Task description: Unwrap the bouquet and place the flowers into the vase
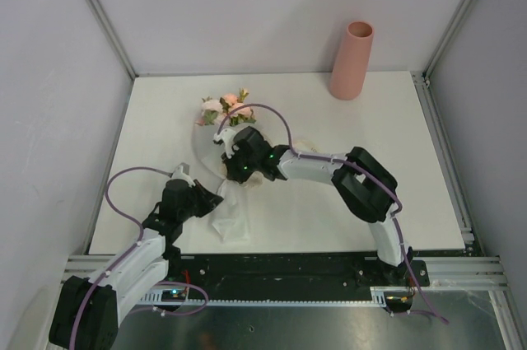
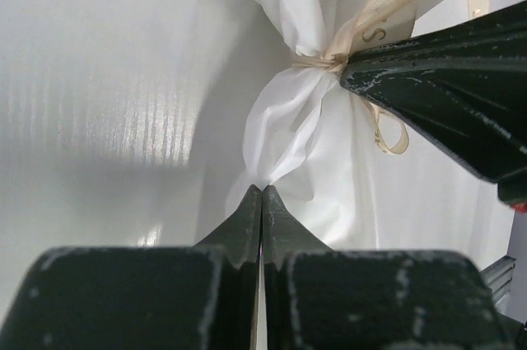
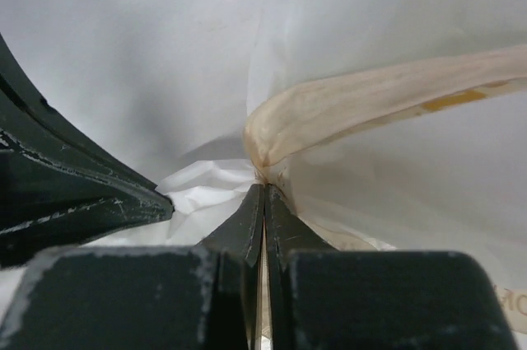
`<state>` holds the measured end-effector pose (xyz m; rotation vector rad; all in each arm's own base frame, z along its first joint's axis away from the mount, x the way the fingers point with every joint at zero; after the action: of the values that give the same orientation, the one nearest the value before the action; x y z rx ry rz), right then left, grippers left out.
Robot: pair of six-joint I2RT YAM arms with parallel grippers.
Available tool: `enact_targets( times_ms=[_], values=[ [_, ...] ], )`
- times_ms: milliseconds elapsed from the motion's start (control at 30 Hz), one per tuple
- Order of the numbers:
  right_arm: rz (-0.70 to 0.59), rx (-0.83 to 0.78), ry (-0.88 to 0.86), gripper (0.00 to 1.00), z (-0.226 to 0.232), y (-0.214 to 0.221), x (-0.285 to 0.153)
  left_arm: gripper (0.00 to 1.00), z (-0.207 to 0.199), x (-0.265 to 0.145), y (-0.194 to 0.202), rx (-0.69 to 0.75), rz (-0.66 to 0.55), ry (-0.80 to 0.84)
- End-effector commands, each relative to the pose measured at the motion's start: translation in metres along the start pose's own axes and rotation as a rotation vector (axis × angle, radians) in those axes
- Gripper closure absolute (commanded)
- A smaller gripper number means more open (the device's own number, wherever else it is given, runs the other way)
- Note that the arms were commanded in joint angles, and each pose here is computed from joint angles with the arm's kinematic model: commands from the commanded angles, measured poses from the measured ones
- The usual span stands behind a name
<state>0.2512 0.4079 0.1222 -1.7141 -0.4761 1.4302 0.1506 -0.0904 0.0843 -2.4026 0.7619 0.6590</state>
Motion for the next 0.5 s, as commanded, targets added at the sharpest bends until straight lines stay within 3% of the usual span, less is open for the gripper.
enact_targets(
  times_ms=[0,267,467],
  values=[
    [-0.113,0.216,-0.292,1.00,0.005,-0.018,-0.025,1.00,0.000,0.001,0.000,0.024,-0.010,0.005],
    [-0.149,0.453,-0.511,1.00,-0.013,-0.018,-0.036,1.00,-0.001,0.002,-0.001,0.030,-0.006,0.004],
    [-0.187,0.542,-0.593,1.00,-0.019,-0.022,-0.042,1.00,-0.001,0.002,-0.001,0.032,-0.002,-0.002]
  ],
)
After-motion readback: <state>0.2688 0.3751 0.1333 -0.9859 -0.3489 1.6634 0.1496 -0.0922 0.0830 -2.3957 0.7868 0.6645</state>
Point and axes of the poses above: each gripper's point midway between its finger pads, its own x axis out along the fingers, its own z axis along the line the jaws close on, y = z × x, the point moved 9 cm from there along -x, back along the fingers, and after that the axes turned 12 degrees about -x, right-handed, at the moved point
